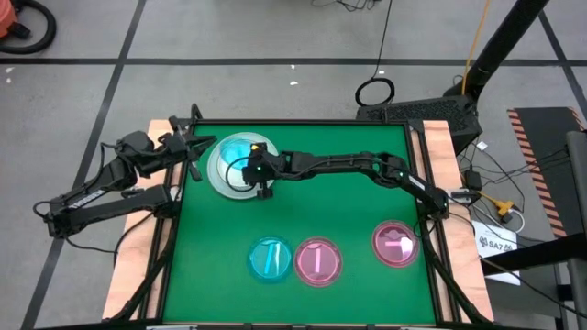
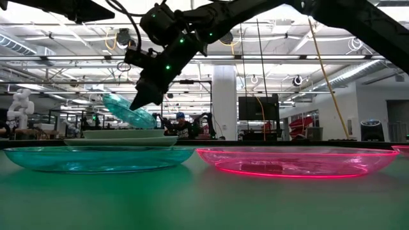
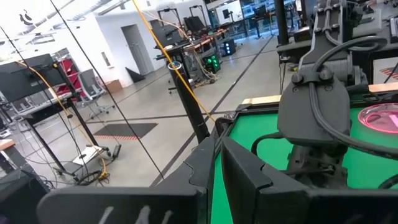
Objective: Stack plastic plates
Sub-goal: Stack the top blue plate on top of the white plate, then stack the left pink plate on top of the blue plate
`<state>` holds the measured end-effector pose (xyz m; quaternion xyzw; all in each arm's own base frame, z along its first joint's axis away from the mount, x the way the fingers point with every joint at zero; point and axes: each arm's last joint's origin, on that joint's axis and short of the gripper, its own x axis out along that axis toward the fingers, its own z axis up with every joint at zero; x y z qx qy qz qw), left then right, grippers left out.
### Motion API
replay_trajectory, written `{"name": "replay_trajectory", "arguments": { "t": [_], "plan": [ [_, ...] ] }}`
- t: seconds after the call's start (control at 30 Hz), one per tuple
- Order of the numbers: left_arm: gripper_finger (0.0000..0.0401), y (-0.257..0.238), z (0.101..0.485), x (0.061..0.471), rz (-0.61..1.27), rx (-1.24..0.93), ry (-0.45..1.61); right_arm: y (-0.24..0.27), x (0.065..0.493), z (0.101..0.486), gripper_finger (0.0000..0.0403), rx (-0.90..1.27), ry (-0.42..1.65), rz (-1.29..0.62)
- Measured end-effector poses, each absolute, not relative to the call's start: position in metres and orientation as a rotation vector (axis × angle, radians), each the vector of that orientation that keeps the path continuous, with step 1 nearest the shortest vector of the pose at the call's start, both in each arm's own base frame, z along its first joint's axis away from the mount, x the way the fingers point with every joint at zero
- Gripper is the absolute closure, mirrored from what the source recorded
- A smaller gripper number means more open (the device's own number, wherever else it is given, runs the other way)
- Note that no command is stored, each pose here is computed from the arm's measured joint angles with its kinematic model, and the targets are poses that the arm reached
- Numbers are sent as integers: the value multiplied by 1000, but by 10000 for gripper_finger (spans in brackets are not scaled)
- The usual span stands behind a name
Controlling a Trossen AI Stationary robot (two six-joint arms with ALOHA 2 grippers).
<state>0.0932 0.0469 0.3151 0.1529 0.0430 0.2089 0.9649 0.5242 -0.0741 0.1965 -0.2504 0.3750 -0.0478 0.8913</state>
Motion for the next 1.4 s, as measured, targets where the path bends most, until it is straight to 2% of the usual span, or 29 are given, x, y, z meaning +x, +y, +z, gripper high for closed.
{"name": "replay_trajectory", "arguments": {
  "t": [0.17,0.5,0.7,0.87,1.17,1.23,1.4],
  "plan": [
    [364,47,315,93,422,308,90,-74,525,196,394,-530,770,-99],
    [364,47,314,93,421,306,95,-74,525,196,342,-485,770,-140],
    [364,47,313,93,419,296,108,-66,514,215,327,-440,820,-229],
    [364,47,311,93,418,268,117,-45,488,227,326,-325,1024,-241],
    [364,58,295,115,408,96,251,-2,410,254,326,-128,1552,-368],
    [364,62,289,123,406,45,295,12,399,265,326,-149,1574,-382],
    [364,65,275,146,374,-114,373,46,378,293,325,-203,1433,-373]
  ]
}}
